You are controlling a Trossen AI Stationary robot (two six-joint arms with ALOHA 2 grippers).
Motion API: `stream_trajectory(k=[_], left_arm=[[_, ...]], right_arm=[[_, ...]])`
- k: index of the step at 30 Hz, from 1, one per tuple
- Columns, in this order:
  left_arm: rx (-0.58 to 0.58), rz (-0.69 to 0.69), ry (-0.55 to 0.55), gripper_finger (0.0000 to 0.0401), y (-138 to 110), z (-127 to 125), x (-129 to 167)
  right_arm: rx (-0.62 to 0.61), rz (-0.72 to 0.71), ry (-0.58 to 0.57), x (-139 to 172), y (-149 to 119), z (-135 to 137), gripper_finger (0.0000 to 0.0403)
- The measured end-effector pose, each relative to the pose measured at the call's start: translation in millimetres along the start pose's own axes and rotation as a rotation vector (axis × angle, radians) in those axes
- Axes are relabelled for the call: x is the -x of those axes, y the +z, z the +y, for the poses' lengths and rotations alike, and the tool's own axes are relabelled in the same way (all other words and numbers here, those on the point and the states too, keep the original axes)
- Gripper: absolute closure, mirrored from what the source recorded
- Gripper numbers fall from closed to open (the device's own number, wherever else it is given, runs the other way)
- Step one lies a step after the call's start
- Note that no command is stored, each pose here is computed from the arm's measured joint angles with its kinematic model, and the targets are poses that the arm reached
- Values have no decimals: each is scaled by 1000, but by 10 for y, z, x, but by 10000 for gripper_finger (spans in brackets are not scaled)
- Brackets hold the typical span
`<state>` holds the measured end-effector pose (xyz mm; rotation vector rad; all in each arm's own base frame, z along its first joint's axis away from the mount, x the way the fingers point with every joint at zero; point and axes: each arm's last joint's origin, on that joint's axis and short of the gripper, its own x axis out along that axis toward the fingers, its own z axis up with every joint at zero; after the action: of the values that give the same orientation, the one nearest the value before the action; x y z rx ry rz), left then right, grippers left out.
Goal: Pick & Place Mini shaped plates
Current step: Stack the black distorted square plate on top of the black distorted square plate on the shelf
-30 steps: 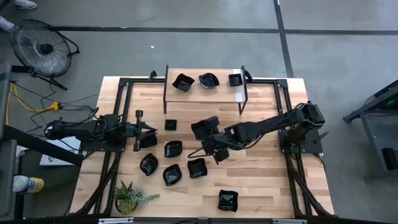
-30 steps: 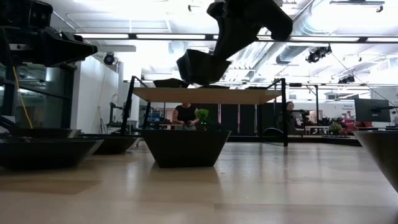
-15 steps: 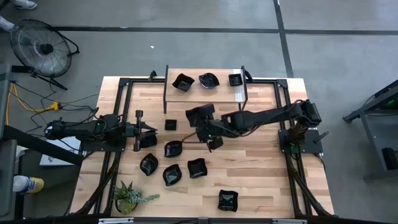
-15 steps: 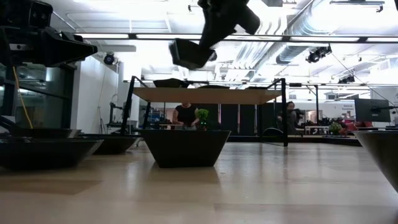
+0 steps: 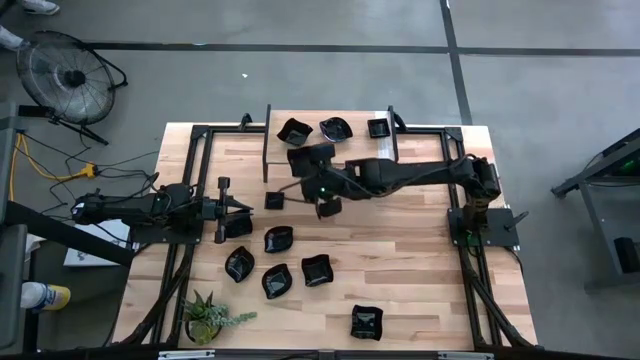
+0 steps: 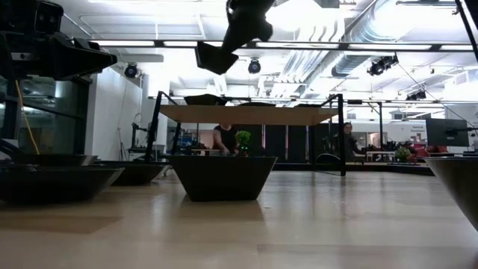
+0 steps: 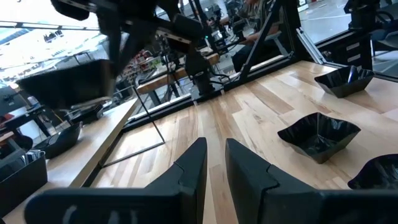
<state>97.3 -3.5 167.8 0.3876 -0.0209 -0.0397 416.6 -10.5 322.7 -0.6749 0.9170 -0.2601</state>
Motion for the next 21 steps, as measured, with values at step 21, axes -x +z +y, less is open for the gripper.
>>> stream_trajectory(k=[21], left_arm=[[0,0,-1,345,0,0,0]], right_arm=[[-357,-75,-125,-481,-159,-571,403]])
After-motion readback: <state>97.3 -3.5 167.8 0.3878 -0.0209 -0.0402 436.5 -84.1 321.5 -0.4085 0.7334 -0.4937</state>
